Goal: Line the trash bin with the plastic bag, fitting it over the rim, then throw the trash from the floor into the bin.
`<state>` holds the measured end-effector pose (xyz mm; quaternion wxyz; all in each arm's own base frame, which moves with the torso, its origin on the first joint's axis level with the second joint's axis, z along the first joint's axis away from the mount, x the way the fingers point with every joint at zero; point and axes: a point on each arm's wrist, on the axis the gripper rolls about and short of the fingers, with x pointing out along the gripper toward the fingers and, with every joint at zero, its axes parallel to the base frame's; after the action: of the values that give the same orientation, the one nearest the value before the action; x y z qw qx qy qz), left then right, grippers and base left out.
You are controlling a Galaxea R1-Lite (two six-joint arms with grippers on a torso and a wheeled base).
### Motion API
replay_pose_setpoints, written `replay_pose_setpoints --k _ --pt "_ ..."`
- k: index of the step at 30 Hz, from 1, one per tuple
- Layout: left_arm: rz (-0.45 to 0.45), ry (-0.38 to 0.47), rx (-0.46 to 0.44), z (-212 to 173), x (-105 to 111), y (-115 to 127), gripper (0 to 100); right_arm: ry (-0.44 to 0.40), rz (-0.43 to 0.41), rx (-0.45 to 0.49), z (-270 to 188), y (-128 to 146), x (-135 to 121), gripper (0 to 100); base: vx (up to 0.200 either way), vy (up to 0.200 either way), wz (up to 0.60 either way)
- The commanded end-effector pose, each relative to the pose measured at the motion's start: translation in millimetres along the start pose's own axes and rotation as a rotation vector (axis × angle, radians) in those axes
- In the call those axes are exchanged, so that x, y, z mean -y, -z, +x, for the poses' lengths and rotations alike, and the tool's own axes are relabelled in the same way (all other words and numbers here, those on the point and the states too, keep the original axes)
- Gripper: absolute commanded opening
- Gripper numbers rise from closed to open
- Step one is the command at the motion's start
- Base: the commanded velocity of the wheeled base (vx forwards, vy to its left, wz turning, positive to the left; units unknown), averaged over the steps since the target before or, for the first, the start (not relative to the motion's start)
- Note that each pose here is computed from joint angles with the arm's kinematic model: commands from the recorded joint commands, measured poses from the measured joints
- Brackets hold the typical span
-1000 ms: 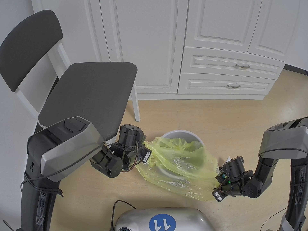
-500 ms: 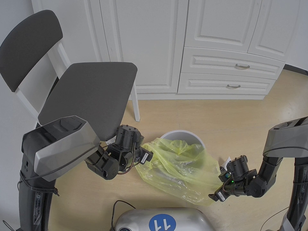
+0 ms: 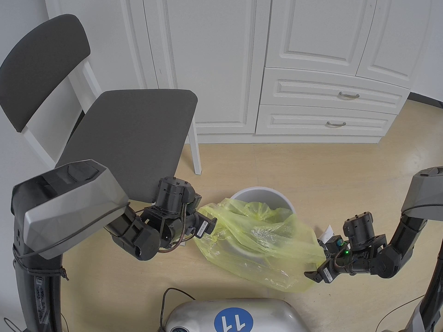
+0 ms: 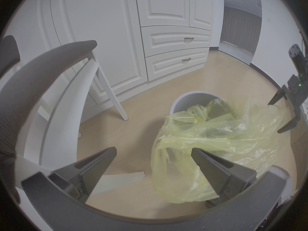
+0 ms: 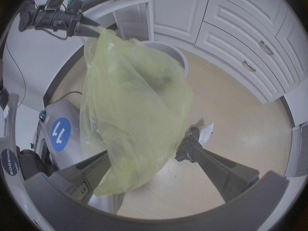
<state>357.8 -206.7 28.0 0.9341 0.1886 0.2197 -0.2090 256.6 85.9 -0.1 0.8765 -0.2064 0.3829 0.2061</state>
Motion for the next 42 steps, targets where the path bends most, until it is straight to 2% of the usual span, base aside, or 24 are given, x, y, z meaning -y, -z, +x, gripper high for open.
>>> replay_pose_setpoints --k 1,7,16,25,30,35,42 --pt "0.0 0.023 0.05 -28 -2 -17 100 0.011 0.012 0.077 -23 -8 8 100 0.0 0.0 0.0" --pt "-0.004 0.033 0.074 -51 -1 -23 100 0.019 0.012 0.117 -35 -13 9 100 0.0 0.0 0.0" --pt "-0.014 0.017 0.172 -83 1 -23 100 0.006 0.008 0.195 -56 -19 10 100 0.0 0.0 0.0" --pt "-0.03 0.039 0.181 -100 8 -17 100 0.019 0.005 0.242 -71 -22 11 100 0.0 0.0 0.0" --pt "-0.074 -0.032 0.238 -110 10 -17 100 0.032 0.004 0.277 -81 -24 12 100 0.0 0.0 0.0" --pt "-0.118 -0.056 0.271 -116 6 -17 100 0.079 0.033 0.311 -90 -26 24 100 0.0 0.0 0.0" --pt "-0.133 -0.077 0.302 -127 5 -12 100 0.107 0.058 0.312 -88 -25 32 100 0.0 0.0 0.0"
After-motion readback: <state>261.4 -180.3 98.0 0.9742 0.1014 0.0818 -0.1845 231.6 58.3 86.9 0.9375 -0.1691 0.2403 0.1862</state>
